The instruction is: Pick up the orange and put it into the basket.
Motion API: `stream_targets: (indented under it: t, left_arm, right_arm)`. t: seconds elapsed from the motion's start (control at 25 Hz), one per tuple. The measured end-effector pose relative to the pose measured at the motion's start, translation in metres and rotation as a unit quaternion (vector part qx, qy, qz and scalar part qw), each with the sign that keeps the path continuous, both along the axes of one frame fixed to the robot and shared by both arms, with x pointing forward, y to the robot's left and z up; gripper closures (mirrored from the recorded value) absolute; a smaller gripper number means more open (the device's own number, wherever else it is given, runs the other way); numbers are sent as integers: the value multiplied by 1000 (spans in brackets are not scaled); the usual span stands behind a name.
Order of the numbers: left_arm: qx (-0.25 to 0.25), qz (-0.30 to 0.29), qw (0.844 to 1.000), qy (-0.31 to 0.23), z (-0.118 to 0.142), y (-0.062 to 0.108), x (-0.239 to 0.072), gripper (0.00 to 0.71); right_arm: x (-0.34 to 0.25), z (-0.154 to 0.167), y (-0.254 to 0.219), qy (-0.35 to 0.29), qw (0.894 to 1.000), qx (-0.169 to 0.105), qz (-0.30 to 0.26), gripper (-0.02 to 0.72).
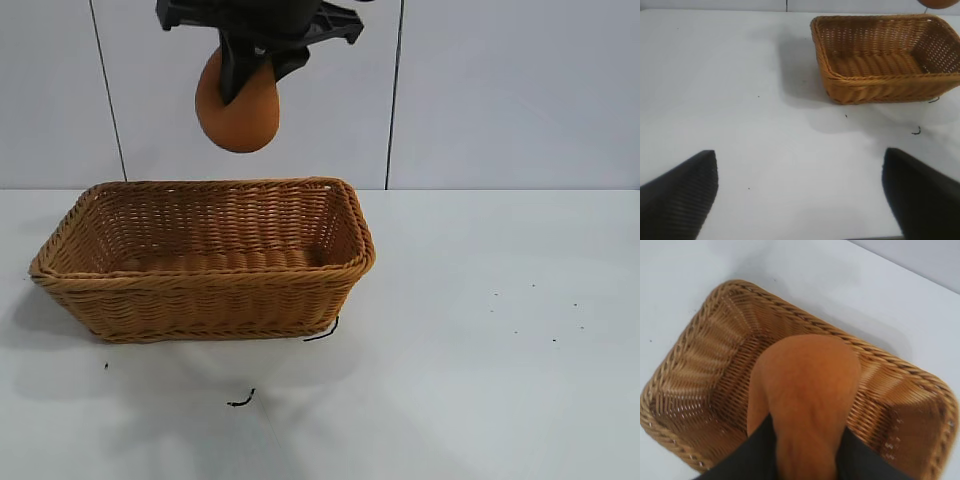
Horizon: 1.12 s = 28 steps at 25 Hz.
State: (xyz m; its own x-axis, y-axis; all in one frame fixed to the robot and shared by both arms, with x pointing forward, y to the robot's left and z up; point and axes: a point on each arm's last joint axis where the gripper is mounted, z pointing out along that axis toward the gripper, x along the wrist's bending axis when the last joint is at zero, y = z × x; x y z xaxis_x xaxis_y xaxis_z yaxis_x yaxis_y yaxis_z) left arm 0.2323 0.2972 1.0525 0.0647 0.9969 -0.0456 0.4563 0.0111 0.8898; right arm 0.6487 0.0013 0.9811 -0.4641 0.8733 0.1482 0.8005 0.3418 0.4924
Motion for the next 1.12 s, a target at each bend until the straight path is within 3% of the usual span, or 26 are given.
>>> stream_targets:
  t: [0.12,0.2,0.4,0.48,0.8,1.12]
  left_arm:
    - [0,0,1000,0,0,0,0,71]
    - [0,0,1000,0,0,0,0,71]
    - [0,0,1000,0,0,0,0,71]
    - [0,0,1000,1,0,0,0,71]
    - [0,0,1000,1,0,0,0,71]
    - [0,0,1000,1,0,0,0,71]
  right_arm:
    - [4,-25,4,15,1000,-6,7,547]
    - [4,-32,5,21,1000,-5,8,498]
    - [3,-30,7,28,1000,9,7,170]
    - [1,-28,7,30,999,7,12,108]
    - [8,12,-20,-9,1000,-11,11,73]
    - [48,18,-116,23,995,-44,-87,73]
